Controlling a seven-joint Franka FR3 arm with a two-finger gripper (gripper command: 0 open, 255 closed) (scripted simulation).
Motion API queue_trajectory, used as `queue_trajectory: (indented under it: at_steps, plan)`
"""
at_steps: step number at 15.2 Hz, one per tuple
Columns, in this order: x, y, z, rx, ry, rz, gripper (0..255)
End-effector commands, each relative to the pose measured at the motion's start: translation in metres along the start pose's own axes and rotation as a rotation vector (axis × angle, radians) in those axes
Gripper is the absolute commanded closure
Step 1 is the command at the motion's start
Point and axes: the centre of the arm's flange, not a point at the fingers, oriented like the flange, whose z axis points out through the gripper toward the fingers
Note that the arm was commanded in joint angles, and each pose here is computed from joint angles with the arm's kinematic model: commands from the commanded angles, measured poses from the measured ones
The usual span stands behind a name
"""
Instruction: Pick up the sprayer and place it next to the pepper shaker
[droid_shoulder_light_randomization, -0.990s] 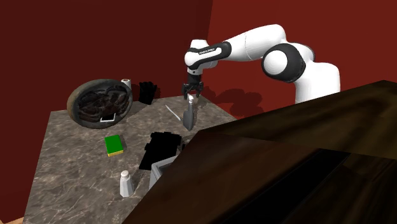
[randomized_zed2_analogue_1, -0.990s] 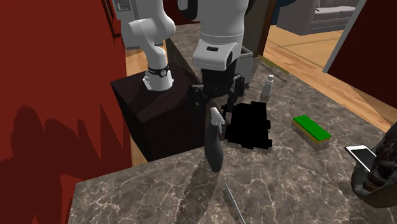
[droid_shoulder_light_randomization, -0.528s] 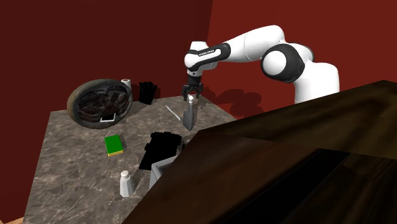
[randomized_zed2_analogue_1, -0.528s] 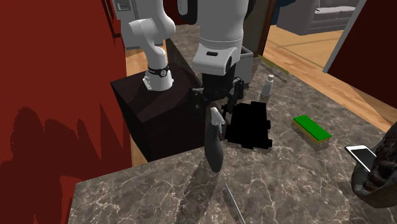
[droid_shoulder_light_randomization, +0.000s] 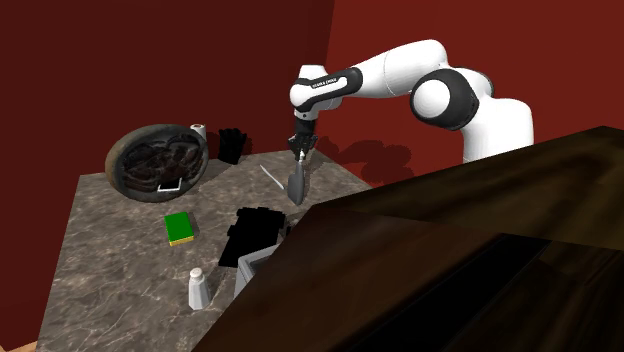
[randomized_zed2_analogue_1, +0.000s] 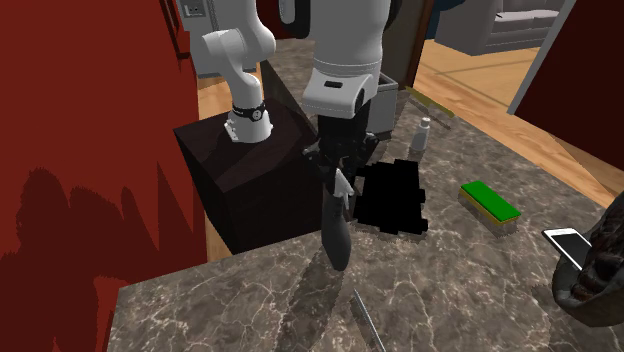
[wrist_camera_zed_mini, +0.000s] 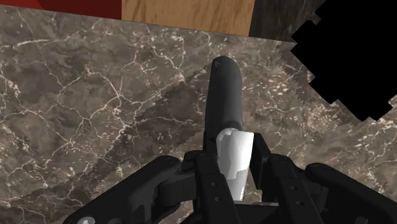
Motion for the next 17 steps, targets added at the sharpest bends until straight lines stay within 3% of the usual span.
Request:
queue_trajectory:
  at_steps: [1, 17]
  plan:
    - [0.000, 0.000, 0.000, 0.000, 0.000, 0.000, 255]
    - [0.003, 0.001, -0.074, 0.000, 0.000, 0.000, 255]
